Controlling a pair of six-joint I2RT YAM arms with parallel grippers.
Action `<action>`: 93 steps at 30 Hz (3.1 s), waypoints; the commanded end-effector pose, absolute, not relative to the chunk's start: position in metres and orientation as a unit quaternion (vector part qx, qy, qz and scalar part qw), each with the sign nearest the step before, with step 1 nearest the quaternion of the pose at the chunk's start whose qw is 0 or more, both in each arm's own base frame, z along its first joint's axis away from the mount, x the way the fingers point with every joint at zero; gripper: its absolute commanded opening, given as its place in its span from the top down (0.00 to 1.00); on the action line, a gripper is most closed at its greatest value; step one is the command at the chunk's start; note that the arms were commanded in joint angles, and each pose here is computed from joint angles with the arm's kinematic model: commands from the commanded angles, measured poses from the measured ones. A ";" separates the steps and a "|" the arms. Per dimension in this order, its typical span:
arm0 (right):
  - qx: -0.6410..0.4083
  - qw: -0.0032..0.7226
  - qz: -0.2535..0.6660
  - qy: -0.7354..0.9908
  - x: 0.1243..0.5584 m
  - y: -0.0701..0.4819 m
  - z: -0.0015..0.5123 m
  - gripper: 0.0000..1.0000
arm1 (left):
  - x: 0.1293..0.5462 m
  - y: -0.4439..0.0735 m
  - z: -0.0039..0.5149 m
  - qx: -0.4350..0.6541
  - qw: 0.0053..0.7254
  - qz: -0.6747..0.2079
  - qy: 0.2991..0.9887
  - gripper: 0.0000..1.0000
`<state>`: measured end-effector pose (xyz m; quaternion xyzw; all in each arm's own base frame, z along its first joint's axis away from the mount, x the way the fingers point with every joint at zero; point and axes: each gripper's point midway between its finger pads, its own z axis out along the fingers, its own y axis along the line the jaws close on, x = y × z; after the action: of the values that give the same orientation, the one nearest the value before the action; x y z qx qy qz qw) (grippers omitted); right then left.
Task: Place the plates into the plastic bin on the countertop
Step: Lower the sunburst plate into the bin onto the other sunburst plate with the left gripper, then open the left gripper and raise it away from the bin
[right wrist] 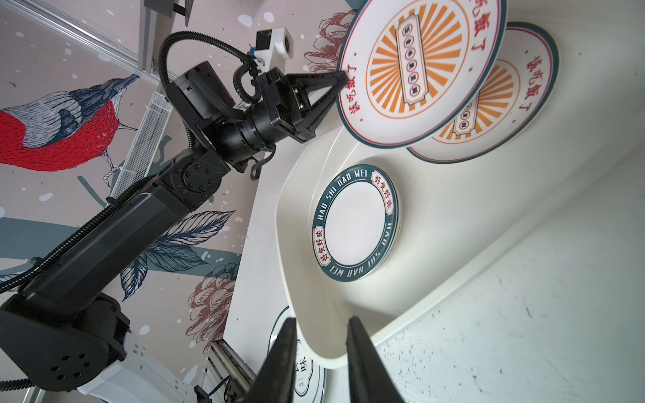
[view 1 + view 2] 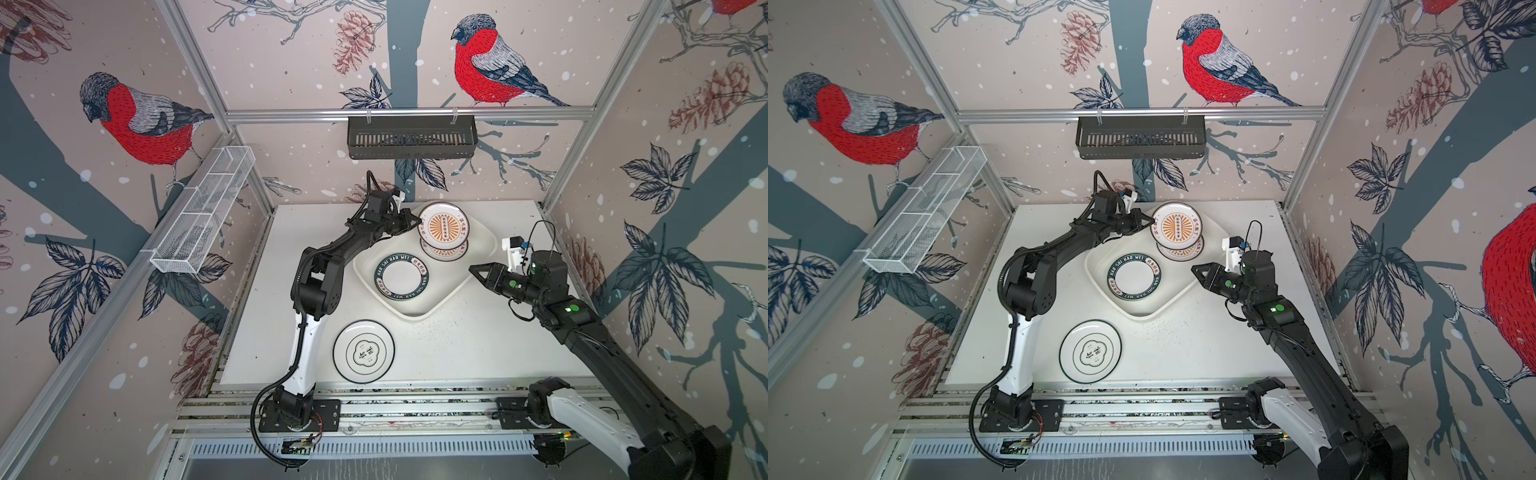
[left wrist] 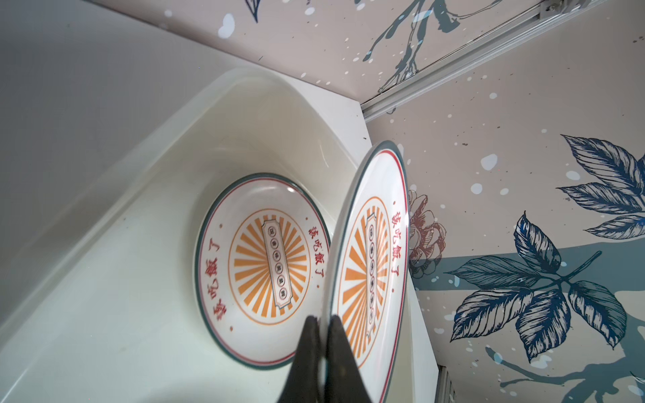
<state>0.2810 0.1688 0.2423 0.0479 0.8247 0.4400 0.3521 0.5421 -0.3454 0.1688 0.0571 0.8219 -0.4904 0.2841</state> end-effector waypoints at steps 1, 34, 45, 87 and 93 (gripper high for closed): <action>0.050 0.357 0.436 0.824 0.282 0.167 0.241 0.73 | 0.550 -0.350 0.166 0.064 0.295 -0.475 0.827 1.00; 0.048 0.347 0.443 0.825 0.283 0.170 0.222 0.73 | 0.557 -0.355 0.111 0.058 0.272 -0.423 0.863 1.00; 0.048 0.346 0.444 0.825 0.282 0.169 0.218 0.73 | 0.557 -0.362 0.104 0.062 0.275 -0.414 0.866 1.00; 0.059 0.333 0.447 0.828 0.284 0.165 0.192 0.73 | 0.560 -0.355 0.078 0.057 0.271 -0.385 0.880 0.69; 0.060 0.332 0.448 0.828 0.283 0.165 0.190 0.73 | 0.560 -0.355 0.077 0.058 0.271 -0.384 0.881 0.65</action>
<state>0.2817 0.1630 0.1849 0.0654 0.8350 0.4399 0.3241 0.5593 -0.3544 0.0772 0.0552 0.8808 -0.3857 0.2691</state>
